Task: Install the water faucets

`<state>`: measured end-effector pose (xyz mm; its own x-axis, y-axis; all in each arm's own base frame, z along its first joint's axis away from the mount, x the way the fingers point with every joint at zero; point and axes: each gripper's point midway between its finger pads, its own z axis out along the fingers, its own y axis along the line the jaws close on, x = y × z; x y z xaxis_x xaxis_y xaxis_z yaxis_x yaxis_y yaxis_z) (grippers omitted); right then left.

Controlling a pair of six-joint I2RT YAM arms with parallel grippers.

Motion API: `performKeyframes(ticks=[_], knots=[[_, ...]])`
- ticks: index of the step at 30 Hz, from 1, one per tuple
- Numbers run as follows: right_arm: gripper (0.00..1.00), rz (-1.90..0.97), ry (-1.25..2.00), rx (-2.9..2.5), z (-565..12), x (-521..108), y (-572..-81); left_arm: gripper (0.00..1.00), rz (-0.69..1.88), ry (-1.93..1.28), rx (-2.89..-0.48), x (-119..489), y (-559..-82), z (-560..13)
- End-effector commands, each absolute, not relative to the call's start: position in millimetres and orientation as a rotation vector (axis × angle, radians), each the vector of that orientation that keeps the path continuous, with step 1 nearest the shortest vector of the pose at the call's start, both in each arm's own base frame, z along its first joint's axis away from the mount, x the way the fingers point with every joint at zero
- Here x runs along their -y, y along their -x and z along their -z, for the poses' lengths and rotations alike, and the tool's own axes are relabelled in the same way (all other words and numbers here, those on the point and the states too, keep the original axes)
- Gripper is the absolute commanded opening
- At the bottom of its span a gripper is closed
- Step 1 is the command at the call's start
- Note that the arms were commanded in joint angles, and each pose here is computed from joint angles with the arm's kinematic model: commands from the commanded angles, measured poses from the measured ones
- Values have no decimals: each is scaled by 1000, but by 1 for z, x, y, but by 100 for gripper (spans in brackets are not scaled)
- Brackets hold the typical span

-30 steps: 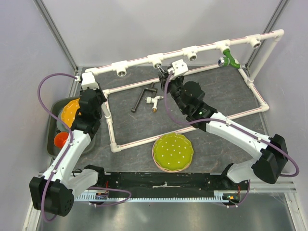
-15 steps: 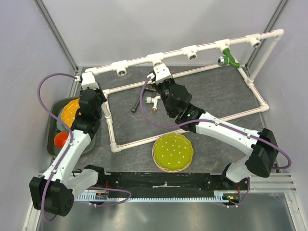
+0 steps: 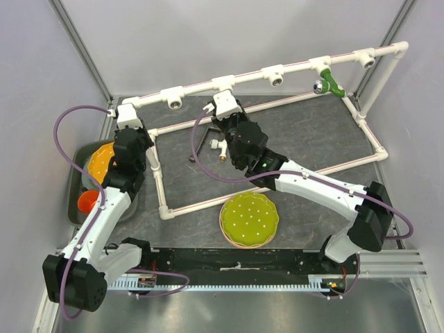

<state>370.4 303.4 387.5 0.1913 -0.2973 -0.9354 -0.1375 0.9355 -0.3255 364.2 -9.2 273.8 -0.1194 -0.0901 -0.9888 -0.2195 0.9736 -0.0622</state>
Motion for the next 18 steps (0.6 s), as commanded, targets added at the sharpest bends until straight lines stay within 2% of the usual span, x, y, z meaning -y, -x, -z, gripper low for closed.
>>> performKeyframes(ticks=[1,6,18], knots=[[0,168,292,-1312,-418,-298,-380,2,2,311,-1633,18,-362,-295],[0,45,235,-1343,-415,-303,-383,2,-2,312,-1633,18,-362,-296],[0,-486,-181,-1453,-405,-302,-396,2,1,314,-1624,17,-360,-299]])
